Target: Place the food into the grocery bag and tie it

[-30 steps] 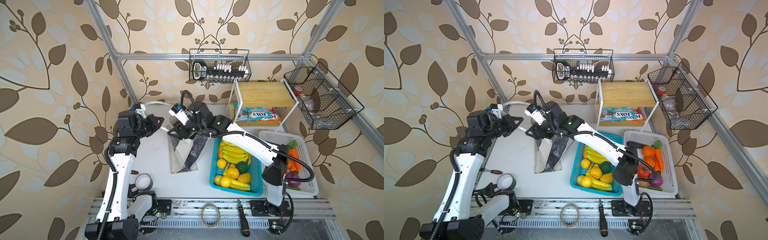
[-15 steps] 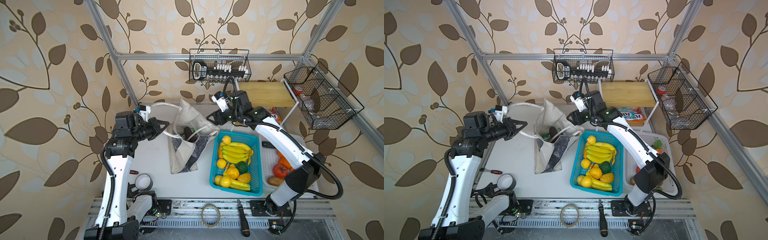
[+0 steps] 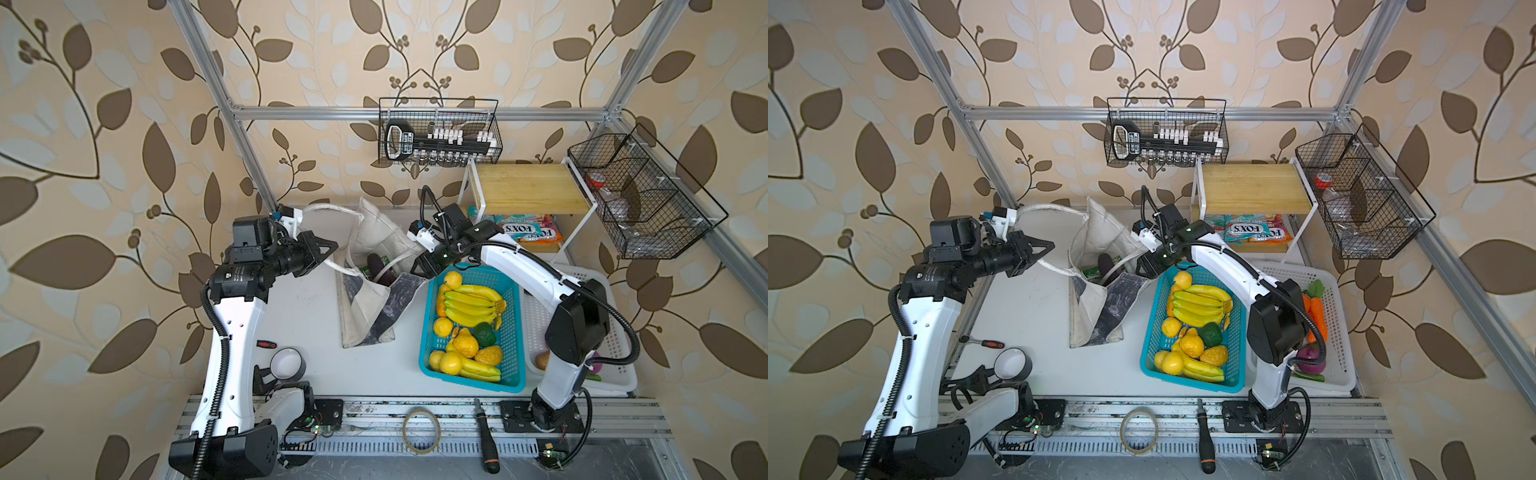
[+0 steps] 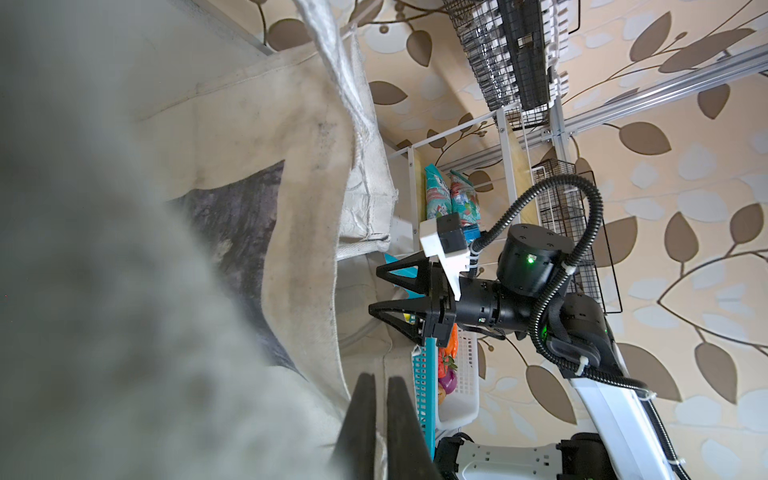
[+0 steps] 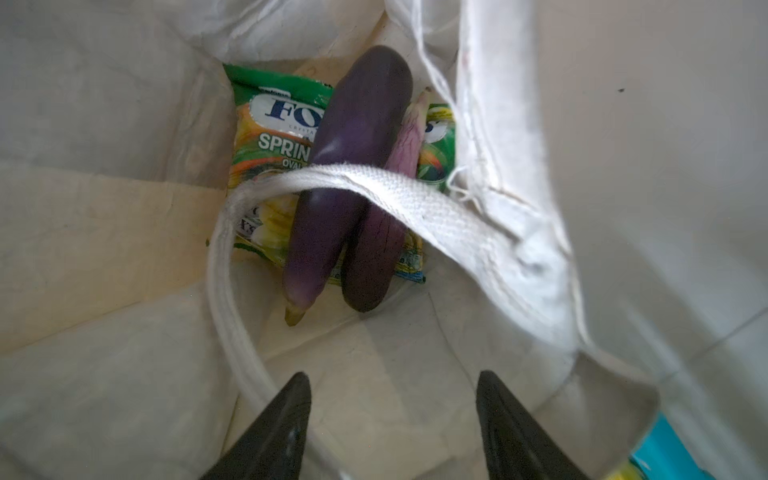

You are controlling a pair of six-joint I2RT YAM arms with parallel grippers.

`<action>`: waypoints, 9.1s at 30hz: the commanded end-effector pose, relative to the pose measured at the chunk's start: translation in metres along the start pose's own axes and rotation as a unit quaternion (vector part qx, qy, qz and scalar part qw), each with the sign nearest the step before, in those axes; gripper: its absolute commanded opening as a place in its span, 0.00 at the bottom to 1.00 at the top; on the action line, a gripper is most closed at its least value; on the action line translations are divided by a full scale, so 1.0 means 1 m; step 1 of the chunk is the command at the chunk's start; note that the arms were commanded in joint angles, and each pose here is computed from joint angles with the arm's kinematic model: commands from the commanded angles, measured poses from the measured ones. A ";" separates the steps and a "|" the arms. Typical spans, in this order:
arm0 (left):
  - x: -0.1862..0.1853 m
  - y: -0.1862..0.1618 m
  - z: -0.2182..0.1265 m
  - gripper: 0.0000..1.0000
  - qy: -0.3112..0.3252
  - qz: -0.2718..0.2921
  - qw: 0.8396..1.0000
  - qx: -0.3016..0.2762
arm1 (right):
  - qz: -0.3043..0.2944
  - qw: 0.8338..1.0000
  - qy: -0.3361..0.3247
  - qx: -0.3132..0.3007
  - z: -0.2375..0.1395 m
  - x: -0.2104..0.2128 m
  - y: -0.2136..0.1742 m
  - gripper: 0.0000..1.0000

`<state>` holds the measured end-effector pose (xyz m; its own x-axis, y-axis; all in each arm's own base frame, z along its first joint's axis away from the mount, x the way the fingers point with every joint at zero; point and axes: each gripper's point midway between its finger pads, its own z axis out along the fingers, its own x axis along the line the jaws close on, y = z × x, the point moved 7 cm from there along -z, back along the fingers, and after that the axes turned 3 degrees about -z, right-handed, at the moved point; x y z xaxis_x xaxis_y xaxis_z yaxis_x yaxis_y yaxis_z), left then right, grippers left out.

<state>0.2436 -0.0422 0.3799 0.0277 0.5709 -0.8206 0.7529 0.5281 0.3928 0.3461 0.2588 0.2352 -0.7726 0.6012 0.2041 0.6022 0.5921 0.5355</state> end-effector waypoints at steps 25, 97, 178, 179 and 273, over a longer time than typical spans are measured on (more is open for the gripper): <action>-0.036 0.019 -0.021 0.00 -0.042 0.065 0.995 -0.064 | -0.022 0.987 0.068 -0.145 -0.062 0.012 0.060 0.13; 0.002 -0.004 0.010 0.00 0.031 0.016 0.999 -0.006 | 0.074 0.983 -0.009 -0.167 -0.083 0.016 0.028 0.00; 0.032 0.015 0.095 0.87 0.112 0.081 0.990 -0.016 | -0.081 0.956 0.209 -0.187 0.002 0.124 0.048 0.00; 0.032 0.012 0.098 0.83 0.110 0.078 0.991 -0.009 | -0.082 0.957 0.208 -0.186 0.002 0.124 0.048 0.00; 0.013 0.041 0.103 0.39 0.124 0.071 0.990 -0.015 | -0.033 0.918 0.248 -0.309 0.000 0.082 0.034 0.00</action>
<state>0.3421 -0.0727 0.3324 -0.0928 0.7603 -0.6429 0.7135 0.5011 0.4897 0.3040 0.3215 0.2724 -0.8817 0.1898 0.4319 0.4529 0.0840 0.8876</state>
